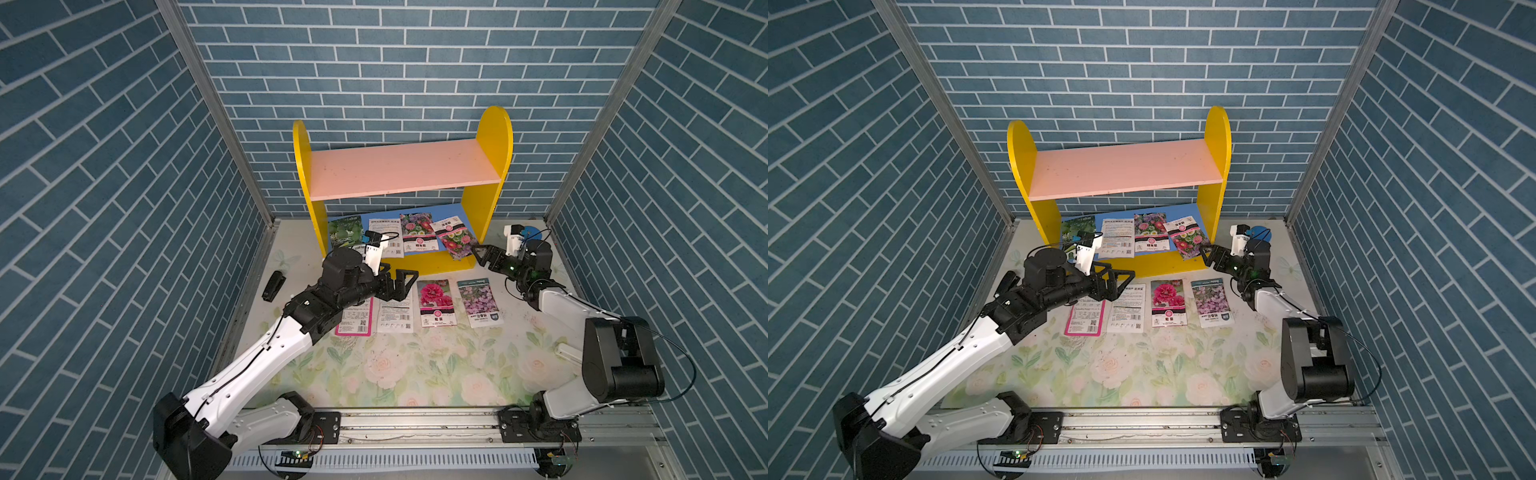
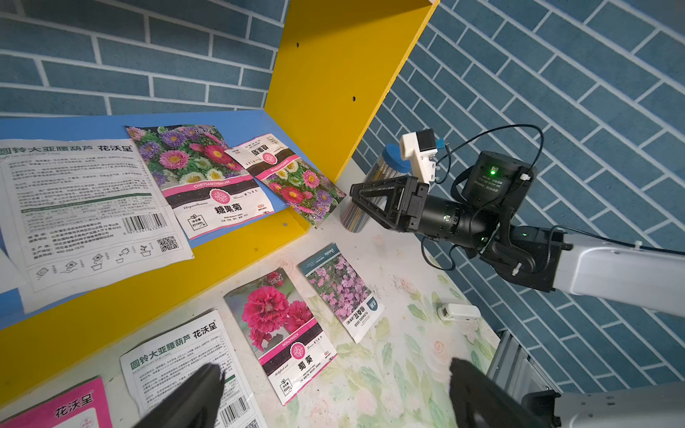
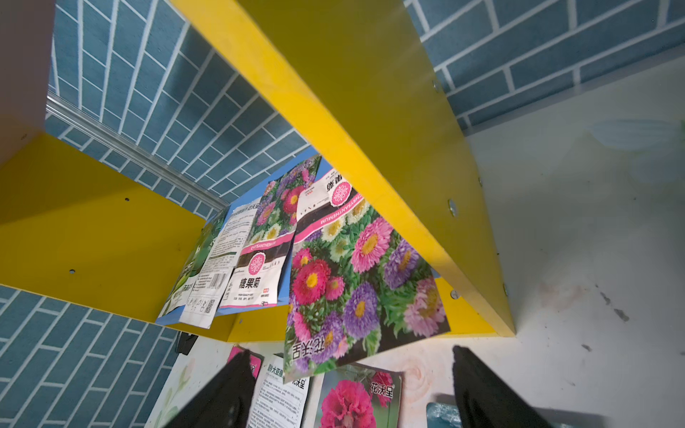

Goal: Take the seed bag off the shelf
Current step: Pick up the seed packet from the shelf.

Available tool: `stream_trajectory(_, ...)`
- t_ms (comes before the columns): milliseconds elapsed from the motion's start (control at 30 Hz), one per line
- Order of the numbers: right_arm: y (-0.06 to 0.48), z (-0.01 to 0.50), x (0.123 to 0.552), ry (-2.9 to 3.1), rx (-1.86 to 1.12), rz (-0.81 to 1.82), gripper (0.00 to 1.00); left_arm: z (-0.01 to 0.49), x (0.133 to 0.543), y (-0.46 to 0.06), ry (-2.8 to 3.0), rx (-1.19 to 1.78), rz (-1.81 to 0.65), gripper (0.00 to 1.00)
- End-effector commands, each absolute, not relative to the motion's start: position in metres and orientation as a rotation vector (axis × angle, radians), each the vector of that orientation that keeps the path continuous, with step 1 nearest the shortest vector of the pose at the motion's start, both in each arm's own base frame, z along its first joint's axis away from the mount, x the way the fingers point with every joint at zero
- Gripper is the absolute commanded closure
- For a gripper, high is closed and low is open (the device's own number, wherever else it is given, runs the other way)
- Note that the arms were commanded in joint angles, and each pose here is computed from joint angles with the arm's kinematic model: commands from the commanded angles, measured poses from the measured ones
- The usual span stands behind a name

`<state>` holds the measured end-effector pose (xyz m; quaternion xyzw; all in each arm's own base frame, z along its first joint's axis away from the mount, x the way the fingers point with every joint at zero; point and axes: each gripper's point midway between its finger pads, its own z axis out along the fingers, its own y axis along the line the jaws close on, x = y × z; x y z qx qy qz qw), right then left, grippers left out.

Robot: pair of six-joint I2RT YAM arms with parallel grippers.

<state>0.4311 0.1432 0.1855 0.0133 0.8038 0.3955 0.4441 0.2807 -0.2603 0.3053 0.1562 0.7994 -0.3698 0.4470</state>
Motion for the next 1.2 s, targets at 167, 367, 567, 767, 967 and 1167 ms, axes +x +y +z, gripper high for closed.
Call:
stream_trajectory(167,0.149,0.185,0.447,1.960,0.045,1.061,0.15,0.306,0.277,-0.256,1.977,0.379,-0.900,0.00)
stream_trajectory(367,0.155,0.185,0.456,1.938,0.039,1.119,0.18,0.306,0.278,-0.257,1.982,0.380,-0.901,0.00)
stream_trajectory(567,0.154,0.183,0.467,1.943,0.053,1.126,0.25,0.306,0.278,-0.257,1.979,0.380,-0.900,0.00)
stream_trajectory(767,0.153,0.179,0.470,1.940,0.064,1.132,0.32,0.305,0.281,-0.262,1.990,0.392,-0.903,0.00)
stream_trajectory(967,0.152,0.177,0.472,1.943,0.069,1.135,0.40,0.309,0.280,-0.263,1.983,0.380,-0.918,0.00)
stream_trajectory(1167,0.149,0.176,0.475,1.939,0.073,1.141,0.56,0.307,0.278,-0.259,1.987,0.368,-0.908,0.00)
